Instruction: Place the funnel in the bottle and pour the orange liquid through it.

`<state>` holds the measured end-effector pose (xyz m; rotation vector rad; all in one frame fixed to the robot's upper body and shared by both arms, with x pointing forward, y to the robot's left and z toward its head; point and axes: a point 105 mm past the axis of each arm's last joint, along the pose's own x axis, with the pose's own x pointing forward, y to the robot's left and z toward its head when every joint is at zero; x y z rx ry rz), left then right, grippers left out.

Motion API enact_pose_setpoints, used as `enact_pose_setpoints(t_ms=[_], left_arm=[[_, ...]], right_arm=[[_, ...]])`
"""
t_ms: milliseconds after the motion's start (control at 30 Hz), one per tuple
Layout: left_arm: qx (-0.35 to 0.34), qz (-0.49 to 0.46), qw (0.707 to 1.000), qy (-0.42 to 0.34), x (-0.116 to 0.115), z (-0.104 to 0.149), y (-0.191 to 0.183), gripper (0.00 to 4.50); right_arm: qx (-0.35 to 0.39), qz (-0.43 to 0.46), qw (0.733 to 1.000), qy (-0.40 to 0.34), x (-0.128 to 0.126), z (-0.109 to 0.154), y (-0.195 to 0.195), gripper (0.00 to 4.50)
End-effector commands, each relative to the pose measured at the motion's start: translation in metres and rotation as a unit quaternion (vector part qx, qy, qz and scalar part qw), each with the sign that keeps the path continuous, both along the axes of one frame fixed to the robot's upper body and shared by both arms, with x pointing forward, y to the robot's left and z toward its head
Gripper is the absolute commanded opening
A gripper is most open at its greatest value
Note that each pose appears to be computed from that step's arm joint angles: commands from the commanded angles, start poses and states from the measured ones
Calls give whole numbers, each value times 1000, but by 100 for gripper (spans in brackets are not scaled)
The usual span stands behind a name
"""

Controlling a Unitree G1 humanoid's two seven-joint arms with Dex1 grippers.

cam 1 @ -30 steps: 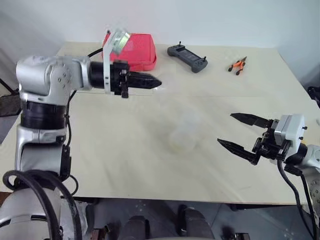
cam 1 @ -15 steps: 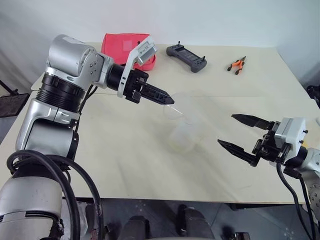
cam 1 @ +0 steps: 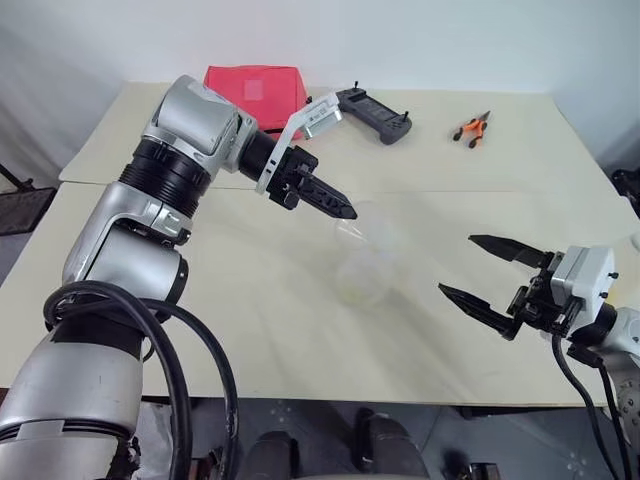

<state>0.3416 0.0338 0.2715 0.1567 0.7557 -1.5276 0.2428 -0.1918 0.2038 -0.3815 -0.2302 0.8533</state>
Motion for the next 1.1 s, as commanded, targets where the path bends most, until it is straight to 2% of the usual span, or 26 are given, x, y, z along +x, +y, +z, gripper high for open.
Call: enact_pose_setpoints(t_ms=[33, 67, 133, 500, 633, 800, 1100], left_arm=[[3, -29, 999, -23, -2, 14, -8, 6], [3, -27, 999, -24, 0, 15, -10, 47], [0, -24, 999, -26, 2, 17, -12, 94], [-41, -27, 998, -31, 1, 35, -13, 449], [-63, -13, 997, -41, 1, 40, 2, 449], [-58, 42, 996, -56, 6, 21, 34, 449], [-110, 132, 966, -192, 8, -11, 77, 449]], right_arm=[[0, -1, 999, -35, -8, 11, 3, 421], [0, -2, 999, -35, -8, 11, 3, 421], [0, -3, 999, -35, -9, 11, 3, 421], [-6, -21, 999, -33, -12, 13, -5, 421], [-5, -32, 999, -33, -14, 15, -9, 421], [8, -76, 996, -39, -16, 16, -14, 421], [90, -213, 971, -53, -26, 16, -22, 421]])
